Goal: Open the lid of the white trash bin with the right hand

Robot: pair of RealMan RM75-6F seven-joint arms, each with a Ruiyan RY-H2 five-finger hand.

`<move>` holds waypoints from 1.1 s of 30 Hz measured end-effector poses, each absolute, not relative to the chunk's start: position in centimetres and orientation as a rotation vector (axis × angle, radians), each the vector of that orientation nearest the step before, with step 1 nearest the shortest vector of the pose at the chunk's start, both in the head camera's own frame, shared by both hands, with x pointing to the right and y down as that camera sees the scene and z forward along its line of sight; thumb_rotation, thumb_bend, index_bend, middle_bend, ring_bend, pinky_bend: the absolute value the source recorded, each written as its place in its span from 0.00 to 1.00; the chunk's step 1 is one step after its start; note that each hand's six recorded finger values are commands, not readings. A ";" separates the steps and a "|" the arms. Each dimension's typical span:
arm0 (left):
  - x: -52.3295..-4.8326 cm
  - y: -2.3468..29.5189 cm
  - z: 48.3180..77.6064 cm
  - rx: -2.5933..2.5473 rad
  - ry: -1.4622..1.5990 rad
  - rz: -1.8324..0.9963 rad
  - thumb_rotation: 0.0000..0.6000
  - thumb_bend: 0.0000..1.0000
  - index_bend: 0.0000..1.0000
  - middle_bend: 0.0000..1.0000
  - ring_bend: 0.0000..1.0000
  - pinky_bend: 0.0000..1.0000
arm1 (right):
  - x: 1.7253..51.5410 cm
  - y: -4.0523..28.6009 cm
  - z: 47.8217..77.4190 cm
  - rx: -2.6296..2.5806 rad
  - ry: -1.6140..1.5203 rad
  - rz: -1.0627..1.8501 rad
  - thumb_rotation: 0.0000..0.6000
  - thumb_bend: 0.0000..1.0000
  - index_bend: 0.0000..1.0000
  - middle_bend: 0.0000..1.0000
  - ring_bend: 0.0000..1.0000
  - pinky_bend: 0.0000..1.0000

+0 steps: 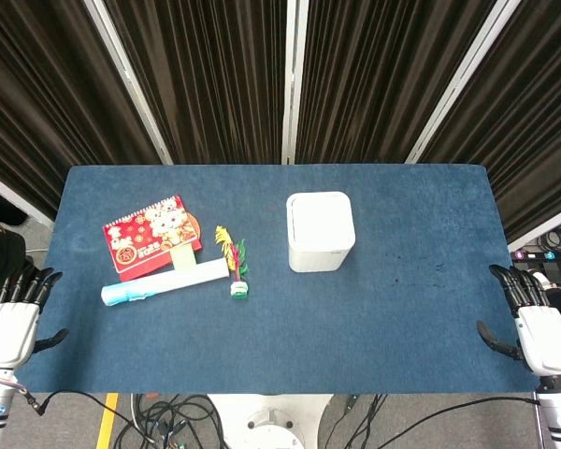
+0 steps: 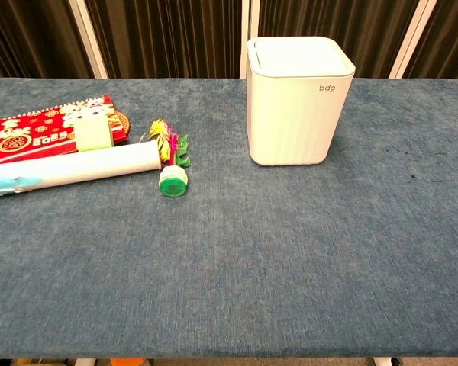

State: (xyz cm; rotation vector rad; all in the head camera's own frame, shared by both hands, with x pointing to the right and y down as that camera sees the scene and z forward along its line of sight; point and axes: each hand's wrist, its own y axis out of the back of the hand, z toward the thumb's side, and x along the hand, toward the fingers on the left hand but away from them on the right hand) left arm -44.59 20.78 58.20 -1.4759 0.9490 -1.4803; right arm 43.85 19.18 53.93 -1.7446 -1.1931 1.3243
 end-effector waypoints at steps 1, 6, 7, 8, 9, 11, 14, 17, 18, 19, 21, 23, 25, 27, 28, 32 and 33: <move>-44.6 20.7 58.2 -1.475 0.950 -1.481 1.00 0.00 0.15 0.11 0.02 0.02 | 43.8 19.1 54.0 -1.746 -1.192 1.324 1.00 0.25 0.00 0.07 0.00 0.00; -44.6 20.8 58.2 -1.474 0.948 -1.488 1.00 0.00 0.15 0.11 0.02 0.02 | 43.6 19.0 54.2 -1.759 -1.176 1.319 1.00 0.25 0.00 0.07 0.00 0.00; -44.6 20.8 58.2 -1.475 0.948 -1.487 1.00 0.00 0.15 0.11 0.02 0.02 | 43.5 18.9 54.2 -1.762 -1.172 1.318 1.00 0.25 0.00 0.07 0.00 0.00; -44.5 20.8 58.2 -1.476 0.949 -1.485 1.00 0.00 0.15 0.11 0.02 0.02 | 43.4 18.8 54.2 -1.768 -1.164 1.315 1.00 0.25 0.00 0.07 0.00 0.00; -44.5 20.8 58.2 -1.476 0.950 -1.484 1.00 0.00 0.15 0.11 0.02 0.02 | 43.3 18.7 54.3 -1.773 -1.157 1.310 1.00 0.25 0.00 0.07 0.00 0.00; -44.4 20.6 58.2 -1.476 0.952 -1.478 1.00 0.00 0.15 0.11 0.02 0.02 | 42.8 18.4 54.3 -1.785 -1.137 1.295 1.00 0.25 0.00 0.07 0.00 0.00; -44.3 20.5 58.1 -1.475 0.953 -1.468 1.00 0.00 0.15 0.11 0.02 0.02 | 41.8 17.3 54.5 -1.811 -1.094 1.263 1.00 0.25 0.00 0.07 0.00 0.00; -44.3 20.5 58.0 -1.475 0.957 -1.464 1.00 0.00 0.15 0.11 0.02 0.02 | 40.2 15.8 55.0 -1.849 -1.029 1.230 1.00 0.25 0.00 0.08 0.00 0.00; -44.4 20.5 58.0 -1.475 0.960 -1.466 1.00 0.00 0.15 0.11 0.02 0.02 | 39.5 15.2 55.2 -1.863 -1.005 1.219 1.00 0.25 0.00 0.08 0.00 0.00; -44.5 20.6 58.0 -1.476 0.963 -1.468 1.00 0.00 0.15 0.11 0.02 0.02 | 38.8 14.5 55.3 -1.876 -0.979 1.206 1.00 0.25 0.01 0.09 0.00 0.00; -44.6 20.6 58.1 -1.476 0.966 -1.472 1.00 0.00 0.15 0.11 0.02 0.02 | 36.8 12.7 55.8 -1.904 -0.916 1.170 1.00 0.25 0.05 0.11 0.00 0.00; -44.7 20.6 58.2 -1.476 0.969 -1.476 1.00 0.00 0.15 0.11 0.02 0.02 | 34.7 10.9 56.3 -1.931 -0.854 1.140 1.00 0.25 0.11 0.13 0.00 0.00; -44.8 20.6 58.3 -1.479 0.971 -1.478 1.00 0.00 0.15 0.11 0.02 0.02 | 32.9 9.5 56.9 -1.955 -0.801 1.125 1.00 0.25 0.14 0.15 0.00 0.00; -44.9 20.6 58.4 -1.479 0.970 -1.480 1.00 0.00 0.15 0.11 0.02 0.02 | 30.7 7.9 57.7 -1.980 -0.736 1.118 1.00 0.25 0.15 0.15 0.00 0.00; -45.1 20.7 58.4 -1.478 0.971 -1.483 1.00 0.00 0.15 0.11 0.02 0.02 | 29.7 7.3 58.1 -1.989 -0.706 1.115 1.00 0.25 0.15 0.15 0.00 0.00; -45.5 20.9 58.5 -1.479 0.983 -1.497 1.00 0.00 0.15 0.11 0.02 0.02 | 25.1 4.9 59.7 -2.016 -0.602 1.104 1.00 0.25 0.16 0.15 0.00 0.00; -45.6 20.9 58.6 -1.479 0.984 -1.498 1.00 0.00 0.15 0.11 0.02 0.02 | 24.4 4.6 60.1 -2.021 -0.595 1.103 1.00 0.25 0.16 0.16 0.00 0.00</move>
